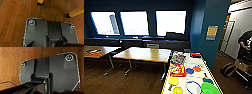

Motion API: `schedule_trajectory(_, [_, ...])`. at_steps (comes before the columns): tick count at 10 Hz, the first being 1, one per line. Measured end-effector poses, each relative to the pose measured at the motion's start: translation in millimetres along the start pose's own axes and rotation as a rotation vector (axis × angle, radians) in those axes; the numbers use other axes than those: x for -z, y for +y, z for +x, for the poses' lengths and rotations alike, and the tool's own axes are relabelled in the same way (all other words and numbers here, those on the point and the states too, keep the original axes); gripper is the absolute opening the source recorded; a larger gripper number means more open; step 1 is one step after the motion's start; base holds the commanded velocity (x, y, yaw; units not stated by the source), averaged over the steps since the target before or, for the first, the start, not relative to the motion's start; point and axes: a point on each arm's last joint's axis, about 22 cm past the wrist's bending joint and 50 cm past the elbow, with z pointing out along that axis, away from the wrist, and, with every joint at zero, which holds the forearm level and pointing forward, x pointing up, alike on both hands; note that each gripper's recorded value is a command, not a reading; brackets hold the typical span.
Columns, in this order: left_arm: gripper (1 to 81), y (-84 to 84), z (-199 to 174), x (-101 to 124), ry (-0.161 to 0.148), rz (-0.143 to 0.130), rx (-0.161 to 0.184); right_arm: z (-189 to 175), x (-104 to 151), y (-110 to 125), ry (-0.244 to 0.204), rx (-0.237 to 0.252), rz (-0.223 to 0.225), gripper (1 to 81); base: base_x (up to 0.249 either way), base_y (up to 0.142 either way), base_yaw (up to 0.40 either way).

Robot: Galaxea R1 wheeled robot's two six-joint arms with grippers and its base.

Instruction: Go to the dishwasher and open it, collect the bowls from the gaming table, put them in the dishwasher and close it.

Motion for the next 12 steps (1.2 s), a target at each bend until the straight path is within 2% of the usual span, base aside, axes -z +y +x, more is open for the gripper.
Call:
schedule_trajectory(1, [81.1,-8.4,3,9,0.001,-0.009,0.001,3,10,7,0.004,-0.003,0.010,81.1,0.000,0.000,0.000])
schedule_trajectory(3, [81.1,-32.9,8,28,0.002,-0.008,0.003,7,31,16,0.008,-0.013,0.042,81.1,0.000,0.000,0.000])
schedule_trajectory(4, [81.1,-32.3,10,35,0.002,-0.026,0.006,9,45,8,0.009,-0.019,0.083,81.1,0.000,0.000,0.000])
schedule_trajectory(5, [81.1,-23.6,10,40,0.000,-0.056,0.012,16,59,2,0.017,-0.022,0.118,81.1,0.000,0.000,0.000])
schedule_trajectory(6, [81.1,-16.4,12,46,-0.003,-0.085,0.017,25,74,2,0.027,-0.027,0.140,81.1,0.000,0.000,0.000])
schedule_trajectory(7, [81.1,-16.8,15,55,-0.008,-0.100,0.024,31,95,9,0.029,-0.038,0.152,81.1,0.000,0.000,0.000])
schedule_trajectory(9, [81.1,-24.0,17,75,-0.040,-0.120,0.042,24,128,19,-0.010,-0.077,0.169,81.1,0.000,0.000,0.000])
schedule_trajectory(12, [81.1,-24.7,13,101,-0.104,-0.153,0.080,37,174,25,-0.039,-0.126,0.192,81.1,0.000,0.000,0.000])
